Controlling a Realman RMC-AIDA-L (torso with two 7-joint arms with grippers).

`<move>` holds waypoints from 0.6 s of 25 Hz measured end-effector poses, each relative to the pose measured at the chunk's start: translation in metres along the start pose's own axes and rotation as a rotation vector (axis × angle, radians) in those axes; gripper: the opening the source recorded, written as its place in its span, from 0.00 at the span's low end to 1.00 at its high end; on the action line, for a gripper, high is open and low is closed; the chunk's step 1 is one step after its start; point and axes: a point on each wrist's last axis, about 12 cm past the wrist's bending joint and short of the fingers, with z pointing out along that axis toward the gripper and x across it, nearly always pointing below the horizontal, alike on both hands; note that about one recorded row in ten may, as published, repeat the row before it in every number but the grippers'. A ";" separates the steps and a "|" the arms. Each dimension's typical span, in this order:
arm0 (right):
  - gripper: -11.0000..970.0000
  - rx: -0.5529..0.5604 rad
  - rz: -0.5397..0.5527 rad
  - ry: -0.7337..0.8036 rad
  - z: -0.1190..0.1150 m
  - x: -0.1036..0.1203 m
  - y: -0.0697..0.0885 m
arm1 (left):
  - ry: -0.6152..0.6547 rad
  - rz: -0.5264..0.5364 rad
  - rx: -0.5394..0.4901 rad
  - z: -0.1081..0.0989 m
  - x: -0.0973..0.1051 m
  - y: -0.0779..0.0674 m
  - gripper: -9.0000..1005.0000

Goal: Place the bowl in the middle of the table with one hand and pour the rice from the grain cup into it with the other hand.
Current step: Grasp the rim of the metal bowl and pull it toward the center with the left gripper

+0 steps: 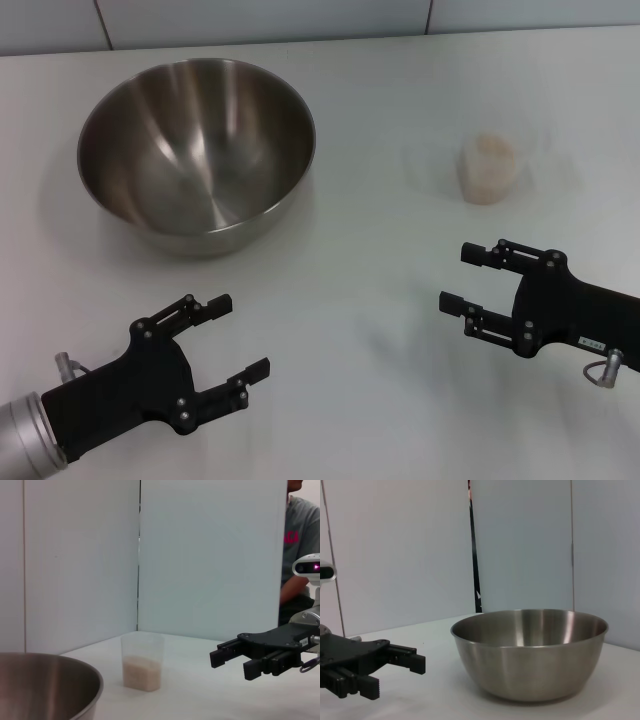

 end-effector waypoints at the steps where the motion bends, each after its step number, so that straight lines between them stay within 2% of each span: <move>1: 0.68 0.000 0.000 0.000 0.000 0.000 0.000 | 0.000 0.000 0.000 0.000 0.000 0.000 0.79; 15: 0.68 -0.003 0.000 0.000 0.001 0.000 0.000 | 0.000 -0.001 -0.001 -0.001 0.000 0.000 0.79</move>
